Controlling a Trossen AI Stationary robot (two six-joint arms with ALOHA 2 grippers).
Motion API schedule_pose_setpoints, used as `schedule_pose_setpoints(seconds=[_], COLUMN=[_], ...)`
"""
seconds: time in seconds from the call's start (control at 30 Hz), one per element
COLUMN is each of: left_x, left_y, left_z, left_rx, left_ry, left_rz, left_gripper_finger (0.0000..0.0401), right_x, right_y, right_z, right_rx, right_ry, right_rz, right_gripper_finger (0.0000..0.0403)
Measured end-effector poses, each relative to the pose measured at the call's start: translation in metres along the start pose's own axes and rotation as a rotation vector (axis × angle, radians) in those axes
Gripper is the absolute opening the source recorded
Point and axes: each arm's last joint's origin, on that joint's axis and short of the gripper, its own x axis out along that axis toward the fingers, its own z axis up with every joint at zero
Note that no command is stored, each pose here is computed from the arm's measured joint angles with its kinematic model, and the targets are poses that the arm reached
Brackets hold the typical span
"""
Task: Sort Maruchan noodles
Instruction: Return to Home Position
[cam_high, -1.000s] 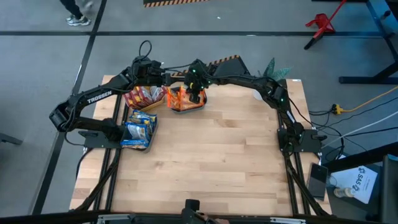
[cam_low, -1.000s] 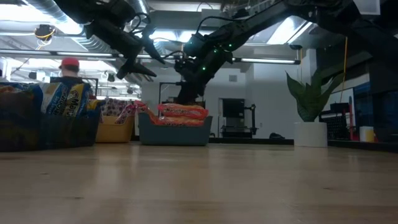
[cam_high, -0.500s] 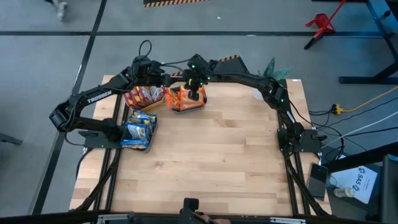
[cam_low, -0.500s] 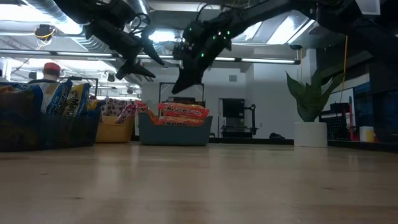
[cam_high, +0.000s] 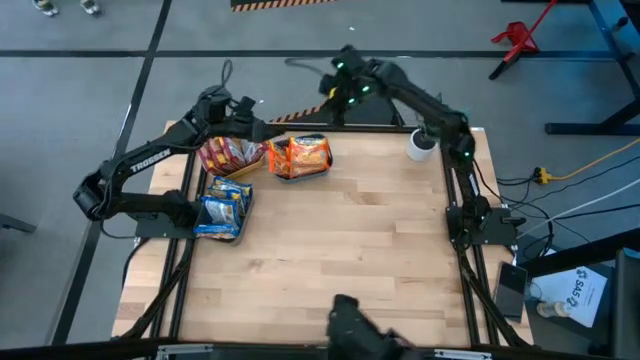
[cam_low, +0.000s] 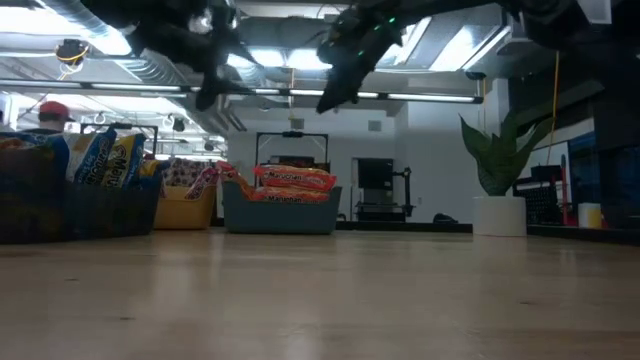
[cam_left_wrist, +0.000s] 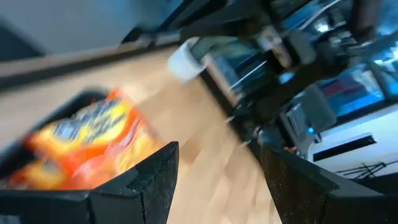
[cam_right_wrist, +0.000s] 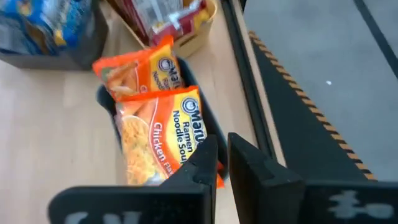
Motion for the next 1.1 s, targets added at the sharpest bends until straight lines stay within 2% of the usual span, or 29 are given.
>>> schedule_pose_setpoints(seconds=[0.13,0.3,0.47,0.7,0.8,0.9,1.0,1.07,1.1], left_x=[-0.017,-0.038,-0.061,-0.095,-0.108,-0.12,-0.131,-0.135,-0.136], left_y=[-0.021,-0.046,-0.058,-0.075,-0.082,-0.089,-0.094,-0.096,-0.096], left_z=[0.007,0.01,0.01,0.006,0.002,-0.003,-0.007,-0.01,-0.011], left_rx=[0.113,0.263,0.318,0.367,0.454,0.544,0.566,0.566,0.569], left_ry=[-0.102,-0.178,-0.266,-0.4,-0.478,-0.542,-0.6,-0.615,-0.607], left_rz=[-0.096,-0.25,-0.272,-0.291,-0.263,-0.25,-0.236,-0.231,-0.234], left_gripper_finger=[0.0222,0.0222,0.0222,0.0222,0.0222,0.0222,0.0222,0.0222,0.0222], right_x=[-0.054,-0.12,-0.195,-0.293,-0.325,-0.352,-0.378,-0.39,-0.392], right_y=[-0.006,0.001,0.027,0.077,0.099,0.118,0.136,0.148,0.154], right_z=[0.0,-0.007,-0.017,-0.053,-0.073,-0.093,-0.114,-0.126,-0.131], right_rx=[0.031,0.036,0.014,0.001,0.024,0.054,0.194,0.323,0.35], right_ry=[-0.071,-0.115,-0.196,-0.255,-0.221,-0.144,-0.142,-0.202,-0.22], right_rz=[0.005,0.03,0.038,-0.045,-0.185,-0.439,-0.718,-0.792,-0.771], right_gripper_finger=[0.0026,0.0026,0.0026,0.0026,0.0026,0.0026,0.0026,0.0026,0.0026])
